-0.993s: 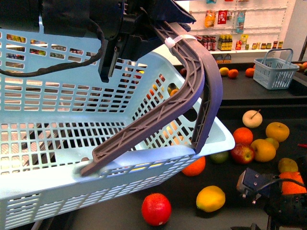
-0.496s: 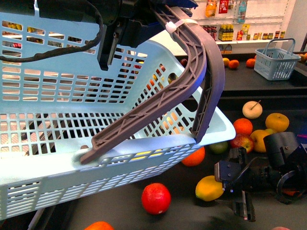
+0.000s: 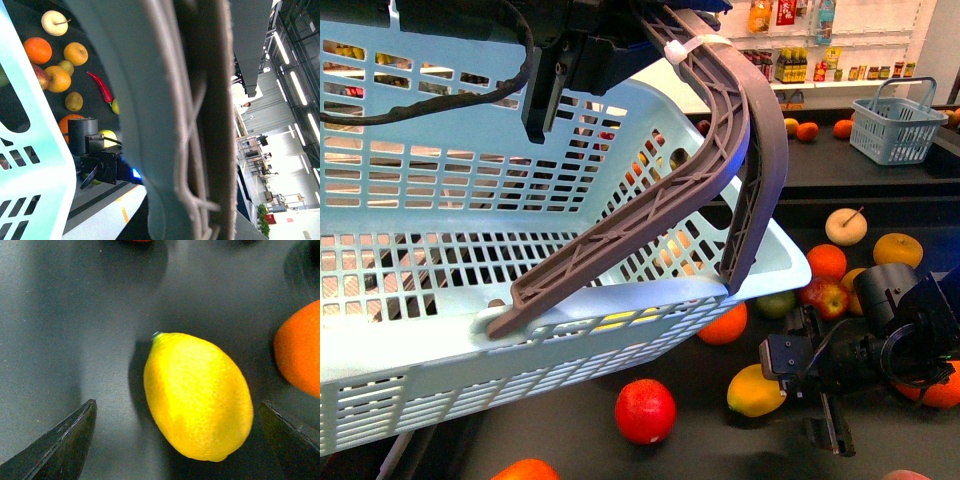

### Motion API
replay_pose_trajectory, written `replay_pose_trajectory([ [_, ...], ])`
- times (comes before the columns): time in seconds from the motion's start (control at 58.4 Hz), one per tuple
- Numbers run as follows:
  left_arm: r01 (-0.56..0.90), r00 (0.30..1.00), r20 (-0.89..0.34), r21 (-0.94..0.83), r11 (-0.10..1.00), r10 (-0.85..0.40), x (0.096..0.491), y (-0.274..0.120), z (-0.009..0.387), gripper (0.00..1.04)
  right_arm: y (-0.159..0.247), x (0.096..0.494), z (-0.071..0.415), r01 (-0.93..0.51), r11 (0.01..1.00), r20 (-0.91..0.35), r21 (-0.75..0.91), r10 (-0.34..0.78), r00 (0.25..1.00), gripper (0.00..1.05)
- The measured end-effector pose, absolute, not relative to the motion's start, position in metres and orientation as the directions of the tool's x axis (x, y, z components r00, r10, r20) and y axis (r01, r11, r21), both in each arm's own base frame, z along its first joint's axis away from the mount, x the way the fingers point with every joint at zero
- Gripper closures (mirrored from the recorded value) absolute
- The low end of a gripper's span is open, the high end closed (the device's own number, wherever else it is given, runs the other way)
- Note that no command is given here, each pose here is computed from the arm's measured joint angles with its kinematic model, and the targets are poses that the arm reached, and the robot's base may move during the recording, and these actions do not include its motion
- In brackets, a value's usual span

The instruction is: Pick lemon from shelf

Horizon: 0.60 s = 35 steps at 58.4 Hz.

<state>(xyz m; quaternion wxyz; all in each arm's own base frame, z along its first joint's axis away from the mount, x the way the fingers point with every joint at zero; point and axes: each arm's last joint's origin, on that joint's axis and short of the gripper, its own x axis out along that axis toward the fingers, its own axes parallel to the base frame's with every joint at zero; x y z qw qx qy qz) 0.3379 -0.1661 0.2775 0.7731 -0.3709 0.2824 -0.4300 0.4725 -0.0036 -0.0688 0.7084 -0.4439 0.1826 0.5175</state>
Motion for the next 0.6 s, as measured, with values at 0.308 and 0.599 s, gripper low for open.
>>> replay_pose_trajectory([
  [0.308,0.455,0.471,-0.118,-0.816,0.355,-0.874,0.338,-0.166,0.277,0.97,-0.002,0.498,-0.079,-0.883,0.061,-0.724,-0.466,0.547,0.42,0.07],
  [0.599,0.455,0.471,-0.118,-0.817,0.355,-0.874,0.338,-0.166,0.277,0.97,0.005,0.51,-0.092,-0.881,0.063,-0.726,-0.47,0.54,0.426,0.07],
])
